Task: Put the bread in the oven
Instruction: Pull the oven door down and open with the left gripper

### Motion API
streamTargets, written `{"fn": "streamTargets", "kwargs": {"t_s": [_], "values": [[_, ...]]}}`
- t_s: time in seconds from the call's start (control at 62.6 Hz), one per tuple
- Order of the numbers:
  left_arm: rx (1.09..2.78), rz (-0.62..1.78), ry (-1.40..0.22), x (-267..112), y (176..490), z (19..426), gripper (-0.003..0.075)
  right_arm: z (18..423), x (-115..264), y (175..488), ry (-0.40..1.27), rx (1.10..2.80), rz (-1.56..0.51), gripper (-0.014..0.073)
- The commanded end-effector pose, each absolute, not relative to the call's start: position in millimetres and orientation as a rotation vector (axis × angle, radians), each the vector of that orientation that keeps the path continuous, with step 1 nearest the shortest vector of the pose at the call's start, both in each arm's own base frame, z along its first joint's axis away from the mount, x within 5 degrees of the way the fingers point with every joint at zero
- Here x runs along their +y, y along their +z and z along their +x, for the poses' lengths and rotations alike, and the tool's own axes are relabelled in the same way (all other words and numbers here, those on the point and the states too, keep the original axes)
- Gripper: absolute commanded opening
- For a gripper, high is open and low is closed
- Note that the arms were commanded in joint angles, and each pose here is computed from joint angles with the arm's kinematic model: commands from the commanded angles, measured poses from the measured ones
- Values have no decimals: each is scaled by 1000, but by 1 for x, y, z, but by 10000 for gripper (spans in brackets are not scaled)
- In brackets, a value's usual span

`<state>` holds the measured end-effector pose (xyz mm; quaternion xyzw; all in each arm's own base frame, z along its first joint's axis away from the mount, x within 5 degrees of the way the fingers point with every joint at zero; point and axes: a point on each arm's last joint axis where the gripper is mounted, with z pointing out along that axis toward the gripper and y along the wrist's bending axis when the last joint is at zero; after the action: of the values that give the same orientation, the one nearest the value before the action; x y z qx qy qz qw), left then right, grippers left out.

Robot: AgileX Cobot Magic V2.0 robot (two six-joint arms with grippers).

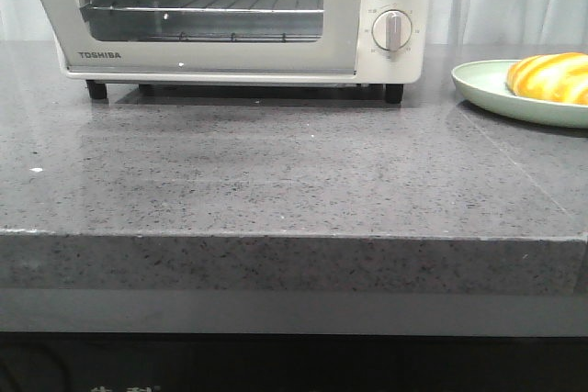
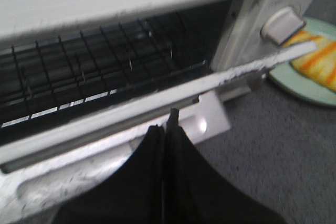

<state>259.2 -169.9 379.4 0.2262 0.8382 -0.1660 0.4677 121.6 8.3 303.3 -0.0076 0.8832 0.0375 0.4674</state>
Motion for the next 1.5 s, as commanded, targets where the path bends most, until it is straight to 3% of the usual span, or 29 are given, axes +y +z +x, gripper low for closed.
{"fn": "streamTargets", "kwargs": {"t_s": [0.0, 0.176, 0.591, 0.91, 1.085, 1.485], "values": [[2019, 548, -432, -155, 410, 234, -18, 126, 8, 318, 81, 2082, -25, 488], [2126, 591, -401, -135, 419, 202, -18, 126, 8, 318, 81, 2079, -25, 488], [2056, 588, -363, -103, 446, 157, -18, 126, 8, 318, 81, 2080, -25, 488], [2079, 499, -273, -75, 407, 131, -18, 134, 2, 329, 57, 2098, 36, 488], [2080, 476, -285, -63, 392, 113, -18, 159, -7, 342, 28, 2174, 91, 488], [2063, 471, -293, -59, 391, 107, -18, 248, -12, 346, 56, 2389, 112, 488]]}}
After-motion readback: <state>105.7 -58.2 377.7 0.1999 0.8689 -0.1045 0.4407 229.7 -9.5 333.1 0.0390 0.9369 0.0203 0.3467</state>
